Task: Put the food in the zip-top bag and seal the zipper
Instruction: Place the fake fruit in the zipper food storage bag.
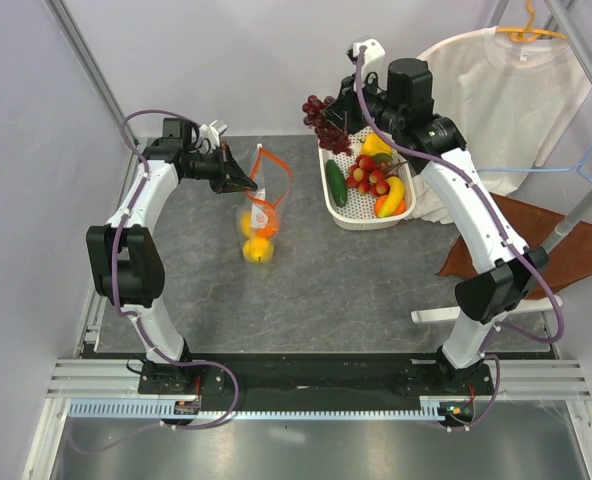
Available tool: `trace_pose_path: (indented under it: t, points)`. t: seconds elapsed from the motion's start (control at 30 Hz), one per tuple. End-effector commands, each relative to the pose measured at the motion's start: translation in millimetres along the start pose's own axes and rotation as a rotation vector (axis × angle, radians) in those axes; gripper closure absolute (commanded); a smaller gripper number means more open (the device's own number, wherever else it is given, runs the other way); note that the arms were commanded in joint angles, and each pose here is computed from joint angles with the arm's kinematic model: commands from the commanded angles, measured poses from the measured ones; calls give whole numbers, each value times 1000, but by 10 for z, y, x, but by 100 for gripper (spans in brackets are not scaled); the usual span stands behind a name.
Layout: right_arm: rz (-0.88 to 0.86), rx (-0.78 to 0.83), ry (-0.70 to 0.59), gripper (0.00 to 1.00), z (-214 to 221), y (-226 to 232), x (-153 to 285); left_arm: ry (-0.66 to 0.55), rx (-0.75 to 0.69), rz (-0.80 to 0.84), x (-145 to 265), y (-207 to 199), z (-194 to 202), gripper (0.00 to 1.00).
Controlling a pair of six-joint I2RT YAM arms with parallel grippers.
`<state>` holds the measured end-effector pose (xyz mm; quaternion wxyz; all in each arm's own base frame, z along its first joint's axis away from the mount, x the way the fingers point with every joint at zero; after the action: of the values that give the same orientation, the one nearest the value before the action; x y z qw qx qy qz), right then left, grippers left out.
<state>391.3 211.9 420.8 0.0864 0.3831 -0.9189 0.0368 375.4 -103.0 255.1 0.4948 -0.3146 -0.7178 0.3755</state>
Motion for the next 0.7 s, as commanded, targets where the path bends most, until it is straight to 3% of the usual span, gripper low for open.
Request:
trace_pose_path:
  t: [0.0,0.2,0.53,0.67]
  points:
    - [-91,74,-125,100,-358,389,181,5,-28,1,-13,50,-21,98]
    - [-181,99,-142,100,-411,776,121,5,-34,2,2,37,-4,98]
    - [-247,62,-9,100,316,1010,-409,9,-53,31,52,-36,46,98]
    - [-260,35,-8,100,378,1051,-552,12,-61,41,73,-59,76,98]
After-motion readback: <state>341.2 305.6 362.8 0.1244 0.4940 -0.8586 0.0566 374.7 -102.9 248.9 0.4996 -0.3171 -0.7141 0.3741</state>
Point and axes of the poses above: each gripper's point midway between its finger pads, its own x axis back along the fingers, its own y axis along the line the jaws close on, z = x × y, the point moved 8 cm from there along x, back along the fingers, and after that the axes turned 8 degrees about x, right-handed, at the moved point
